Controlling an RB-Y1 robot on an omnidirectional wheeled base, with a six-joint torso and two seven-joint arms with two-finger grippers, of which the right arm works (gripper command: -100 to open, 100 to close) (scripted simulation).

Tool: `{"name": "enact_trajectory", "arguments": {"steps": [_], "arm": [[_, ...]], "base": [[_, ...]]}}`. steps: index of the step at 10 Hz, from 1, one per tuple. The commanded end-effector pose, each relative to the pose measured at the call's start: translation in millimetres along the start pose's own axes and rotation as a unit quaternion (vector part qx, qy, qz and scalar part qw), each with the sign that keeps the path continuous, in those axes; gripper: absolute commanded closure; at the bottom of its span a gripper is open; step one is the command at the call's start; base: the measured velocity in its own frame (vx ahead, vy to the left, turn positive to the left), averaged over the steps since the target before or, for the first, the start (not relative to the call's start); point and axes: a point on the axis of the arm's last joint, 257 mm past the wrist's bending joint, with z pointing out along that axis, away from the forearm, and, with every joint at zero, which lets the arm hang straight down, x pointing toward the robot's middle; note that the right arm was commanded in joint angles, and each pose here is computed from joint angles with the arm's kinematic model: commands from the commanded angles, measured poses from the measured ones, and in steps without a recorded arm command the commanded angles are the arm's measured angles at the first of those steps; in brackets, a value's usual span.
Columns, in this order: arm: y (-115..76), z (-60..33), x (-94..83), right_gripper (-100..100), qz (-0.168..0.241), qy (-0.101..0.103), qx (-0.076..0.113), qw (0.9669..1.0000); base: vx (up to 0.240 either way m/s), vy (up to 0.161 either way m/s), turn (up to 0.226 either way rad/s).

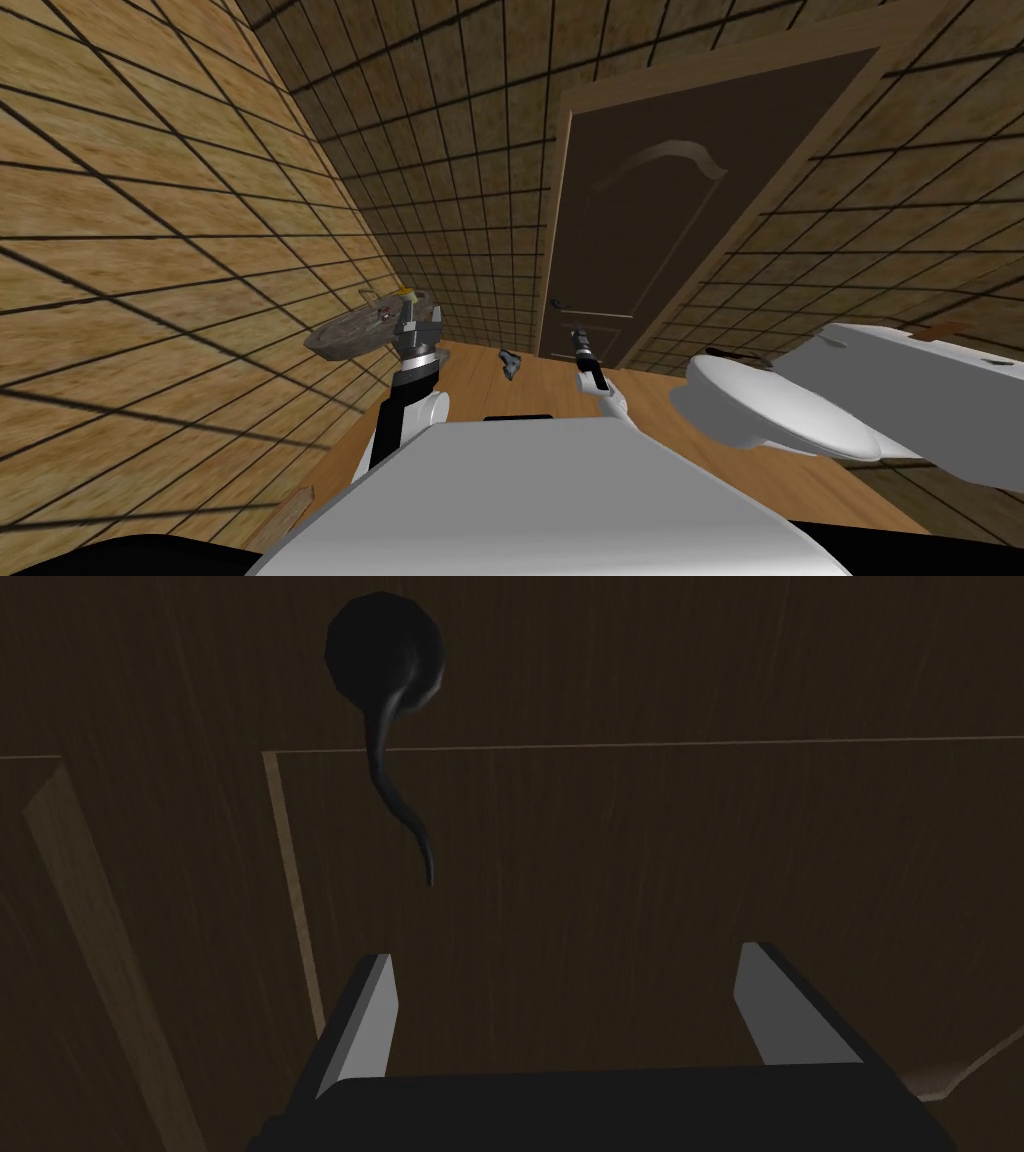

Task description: Pull the door open

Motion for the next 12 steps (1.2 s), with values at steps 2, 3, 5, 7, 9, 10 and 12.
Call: {"name": "enact_trajectory", "arguments": {"steps": [2,3,5,7,9,10,12], "arm": [[-14.0,2.9,-1.6,-100,-0.006,-0.002,0.015,0.9999],[-19.4,3.3,-2.1,-100,-0.009,-0.003,0.022,0.9997],[-28.5,4.5,-3.1,-100,-0.013,-0.004,0.033,0.9994],[-35.8,5.2,-3.8,-100,-0.016,-0.005,0.042,0.9990],[-42.9,5.7,-4.6,-100,-0.019,-0.006,0.051,0.9985],[-45.3,5.9,-4.8,-100,-0.021,-0.006,0.054,0.9983],[-52.4,6.2,-5.5,-100,-0.024,-0.007,0.064,0.9976]], "base": [[0.092,-0.023,0.040],[0.078,-0.027,0.033],[0.073,-0.021,0.032],[0.072,-0.024,0.028],[0.073,-0.021,0.026],[0.063,-0.024,0.024],[0.072,-0.021,0.028]]}}
